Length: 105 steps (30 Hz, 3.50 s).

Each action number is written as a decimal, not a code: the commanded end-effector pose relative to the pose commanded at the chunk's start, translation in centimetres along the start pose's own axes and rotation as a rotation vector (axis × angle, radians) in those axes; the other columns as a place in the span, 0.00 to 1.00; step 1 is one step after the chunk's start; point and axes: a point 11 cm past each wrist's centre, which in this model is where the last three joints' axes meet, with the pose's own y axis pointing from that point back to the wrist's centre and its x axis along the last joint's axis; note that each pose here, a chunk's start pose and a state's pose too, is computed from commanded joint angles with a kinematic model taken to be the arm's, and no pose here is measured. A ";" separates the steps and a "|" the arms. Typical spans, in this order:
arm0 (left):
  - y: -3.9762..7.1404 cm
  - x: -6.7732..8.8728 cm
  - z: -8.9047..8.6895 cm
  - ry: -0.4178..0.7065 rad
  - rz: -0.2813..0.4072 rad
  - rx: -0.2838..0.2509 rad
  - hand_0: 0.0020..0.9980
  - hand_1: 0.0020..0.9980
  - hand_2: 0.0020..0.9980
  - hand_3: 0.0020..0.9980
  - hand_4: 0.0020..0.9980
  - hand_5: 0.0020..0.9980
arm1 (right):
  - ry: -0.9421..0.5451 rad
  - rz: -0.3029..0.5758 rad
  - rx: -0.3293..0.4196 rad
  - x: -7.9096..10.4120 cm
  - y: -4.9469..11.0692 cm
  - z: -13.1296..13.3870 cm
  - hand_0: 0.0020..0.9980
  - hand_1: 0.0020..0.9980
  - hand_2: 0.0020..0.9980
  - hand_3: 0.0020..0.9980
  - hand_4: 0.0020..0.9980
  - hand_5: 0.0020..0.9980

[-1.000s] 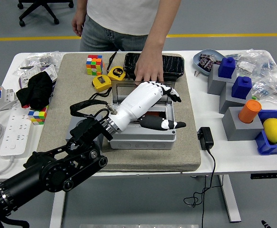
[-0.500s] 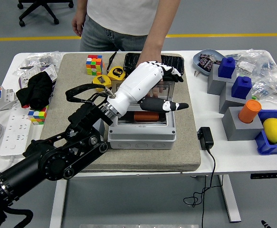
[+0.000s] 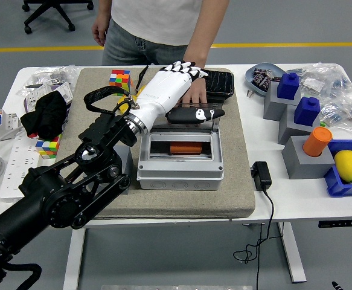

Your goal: Fetch the battery,place it into the box,close the lid of the box

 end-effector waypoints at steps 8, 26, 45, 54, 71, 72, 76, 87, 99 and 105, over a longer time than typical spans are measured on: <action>0.3 -0.2 -0.5 -0.085 -0.098 0.089 1.00 1.00 1.00 0.85 1.00 1.00 | -0.001 0.002 -0.002 0.1 0.0 0.0 0.92 0.82 0.79 0.80 1.00 0.98; 0.8 -0.9 0.0 -0.056 -0.149 0.051 0.46 0.66 0.72 0.73 1.00 1.00 | -0.006 0.001 0.003 0.0 0.0 -0.2 0.92 0.82 0.79 0.80 1.00 0.98; 2.0 -1.1 1.7 -0.035 -0.281 0.070 0.30 0.60 0.66 0.65 1.00 1.00 | -0.005 0.001 0.002 0.0 0.0 -0.2 0.92 0.82 0.79 0.80 1.00 0.98; 3.2 -1.0 3.5 -0.057 -0.334 0.043 0.29 0.60 0.65 0.65 1.00 1.00 | -0.003 0.001 0.003 0.1 0.0 -0.2 0.92 0.82 0.79 0.80 1.00 0.98; 4.3 -2.5 4.1 -0.079 -0.423 0.041 0.29 0.60 0.65 0.64 1.00 1.00 | -0.001 0.002 0.001 0.1 0.0 -0.1 0.92 0.82 0.79 0.80 1.00 0.97; 4.3 -2.4 4.1 -0.079 -0.422 0.042 0.29 0.60 0.65 0.64 1.00 1.00 | -0.001 0.002 0.001 0.1 0.0 -0.1 0.92 0.82 0.79 0.80 1.00 0.97; 4.2 -2.1 4.2 -0.071 -0.387 0.022 0.29 0.60 0.64 0.63 1.00 1.00 | -0.001 0.002 -0.002 0.1 0.0 0.0 0.92 0.82 0.79 0.80 1.00 0.97; 4.2 2.3 2.8 0.392 0.015 -0.171 0.68 0.72 0.71 0.67 1.00 1.00 | -0.011 -0.003 -0.003 -0.2 0.0 0.1 0.92 0.82 0.79 0.80 1.00 0.97; 7.8 4.8 -4.3 0.992 0.278 -0.225 0.88 0.91 0.88 0.84 1.00 1.00 | -0.023 -0.006 -0.003 -0.4 0.0 0.3 0.92 0.82 0.79 0.80 1.00 0.96; 9.4 3.9 -9.8 1.232 0.362 -0.111 0.92 0.97 0.94 0.89 1.00 1.00 | -0.027 -0.005 -0.006 -0.4 0.0 0.5 0.92 0.82 0.79 0.80 1.00 0.96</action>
